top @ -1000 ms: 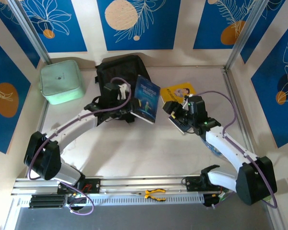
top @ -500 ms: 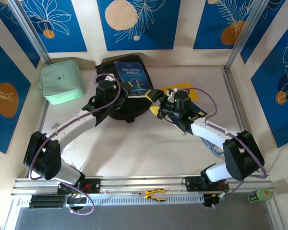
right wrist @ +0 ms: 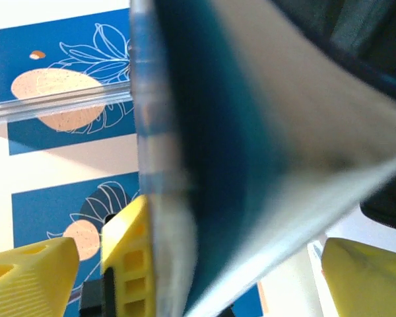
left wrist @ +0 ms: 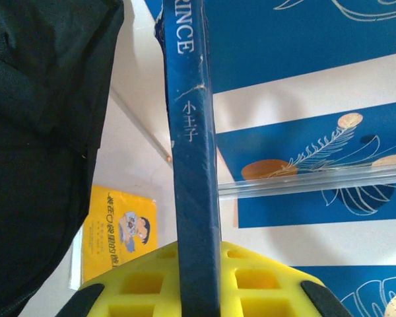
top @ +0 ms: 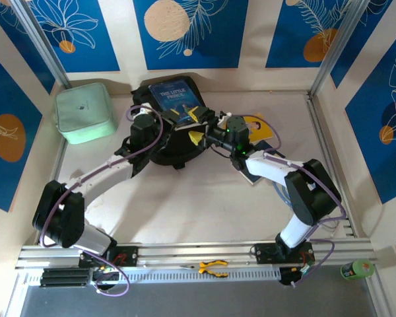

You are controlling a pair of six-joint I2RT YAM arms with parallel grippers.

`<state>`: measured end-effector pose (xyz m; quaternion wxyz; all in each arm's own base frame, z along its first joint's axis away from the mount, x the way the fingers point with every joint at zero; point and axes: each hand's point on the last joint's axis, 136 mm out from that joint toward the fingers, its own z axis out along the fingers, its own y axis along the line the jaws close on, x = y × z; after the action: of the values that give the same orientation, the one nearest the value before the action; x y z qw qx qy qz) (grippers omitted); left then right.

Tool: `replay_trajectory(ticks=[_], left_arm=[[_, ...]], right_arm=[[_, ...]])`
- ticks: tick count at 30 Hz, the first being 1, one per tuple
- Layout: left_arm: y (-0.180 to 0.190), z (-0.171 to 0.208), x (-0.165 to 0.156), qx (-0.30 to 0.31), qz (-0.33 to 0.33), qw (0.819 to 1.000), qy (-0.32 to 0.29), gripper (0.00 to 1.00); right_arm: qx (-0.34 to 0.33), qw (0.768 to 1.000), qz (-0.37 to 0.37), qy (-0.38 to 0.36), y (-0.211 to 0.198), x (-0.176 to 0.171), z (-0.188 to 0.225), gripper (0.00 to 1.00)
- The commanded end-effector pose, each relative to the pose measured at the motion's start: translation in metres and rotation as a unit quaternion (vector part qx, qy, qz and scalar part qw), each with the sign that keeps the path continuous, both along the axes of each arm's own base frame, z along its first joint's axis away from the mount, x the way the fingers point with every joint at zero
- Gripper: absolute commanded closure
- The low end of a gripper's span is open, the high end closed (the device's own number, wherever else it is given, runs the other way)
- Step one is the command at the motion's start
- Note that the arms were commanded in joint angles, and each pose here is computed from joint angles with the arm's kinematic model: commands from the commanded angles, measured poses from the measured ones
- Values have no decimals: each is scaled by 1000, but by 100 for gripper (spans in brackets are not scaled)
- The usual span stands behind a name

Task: Pack the student bag
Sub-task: Pass the book.

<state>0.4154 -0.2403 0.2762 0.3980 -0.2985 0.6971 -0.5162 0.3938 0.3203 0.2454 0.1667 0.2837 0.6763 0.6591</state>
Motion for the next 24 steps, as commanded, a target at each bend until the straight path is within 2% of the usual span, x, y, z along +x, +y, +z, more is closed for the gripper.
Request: replay_trajectory(ticks=[1,7,10,12,15,17,20,24], left_arm=[[8,48,-5,-45,20,997,-66,100],[15,42,-5,-46,37,996,-66,100],[18,39,-6,-41,43,996,-63,100],[21,35,-8,-40,47,996,-59,99],[25,26,-10,-25,51,997,-47,82],[32,17,-12,8,54,998,-38,70],[49,-17,-19,115,68,991,-1,44],[55,-60,-25,229,16,973,31,25]], right_arm=[[40,999,-22,-1,8,9,17,12],[53,998,-18,-39,19,11,30,42],[48,997,-26,-46,19,12,31,64],[46,997,-30,-52,17,13,32,72],[28,997,-31,-68,14,12,33,84],[6,997,-30,-73,9,11,31,89],[-48,996,-27,-70,-3,8,18,95],[-113,991,-38,-67,-30,2,-2,96]])
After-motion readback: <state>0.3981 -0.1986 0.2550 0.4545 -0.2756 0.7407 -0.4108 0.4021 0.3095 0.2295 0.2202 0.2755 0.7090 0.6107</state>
